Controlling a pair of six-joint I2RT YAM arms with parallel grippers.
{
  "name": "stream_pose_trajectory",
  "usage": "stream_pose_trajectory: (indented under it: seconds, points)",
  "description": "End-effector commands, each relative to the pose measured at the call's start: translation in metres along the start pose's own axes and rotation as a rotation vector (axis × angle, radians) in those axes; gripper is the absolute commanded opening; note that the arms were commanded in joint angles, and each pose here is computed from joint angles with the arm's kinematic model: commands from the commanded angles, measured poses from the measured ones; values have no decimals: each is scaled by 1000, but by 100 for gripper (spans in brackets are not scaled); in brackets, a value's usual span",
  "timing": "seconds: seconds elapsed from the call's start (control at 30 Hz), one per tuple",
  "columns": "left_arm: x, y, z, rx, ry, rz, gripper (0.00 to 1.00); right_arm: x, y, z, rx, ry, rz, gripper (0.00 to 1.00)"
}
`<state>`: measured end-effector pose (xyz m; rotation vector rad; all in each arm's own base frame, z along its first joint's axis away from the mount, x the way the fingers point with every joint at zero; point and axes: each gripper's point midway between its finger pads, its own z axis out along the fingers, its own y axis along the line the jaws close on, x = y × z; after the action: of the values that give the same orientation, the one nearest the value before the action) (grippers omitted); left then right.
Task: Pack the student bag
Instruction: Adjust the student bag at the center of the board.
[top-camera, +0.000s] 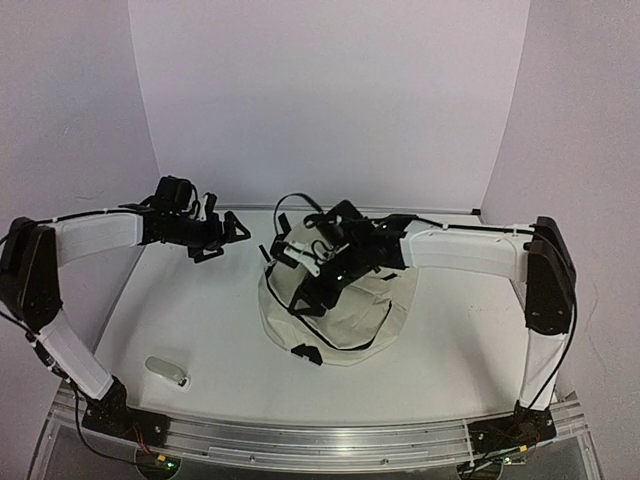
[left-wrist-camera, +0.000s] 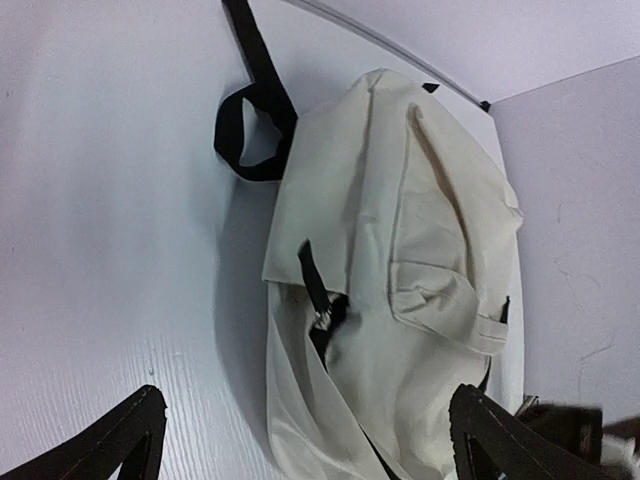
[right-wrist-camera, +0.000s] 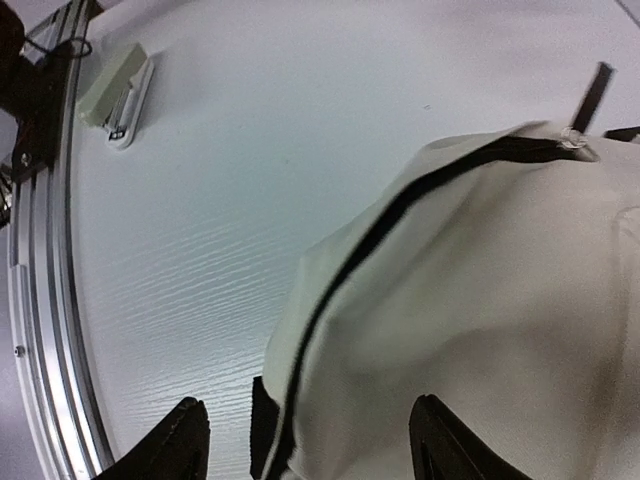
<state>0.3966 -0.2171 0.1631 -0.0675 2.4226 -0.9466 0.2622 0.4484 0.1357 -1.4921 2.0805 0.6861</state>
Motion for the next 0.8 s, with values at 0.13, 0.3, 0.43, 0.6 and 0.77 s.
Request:
stream_pose_trajectory:
  seconds: [0.13,0.3,0.43,0.6,0.77]
  points:
    - [62,-39,-30,24,43,71,100,3,-96,-91,202,-111,199,67]
    - [112,-51,-2,-2,126,53,100,23,-181,-122,386,-115,313,70]
    - [145,-57,16,15,158,40,96,25,-245,-139,423,-180,457,80]
    - [164,-73,40,44,191,43,87,31,-292,-118,432,-184,508,83]
    - [163,-67,60,14,180,21,68,52,-315,-90,408,-147,546,86]
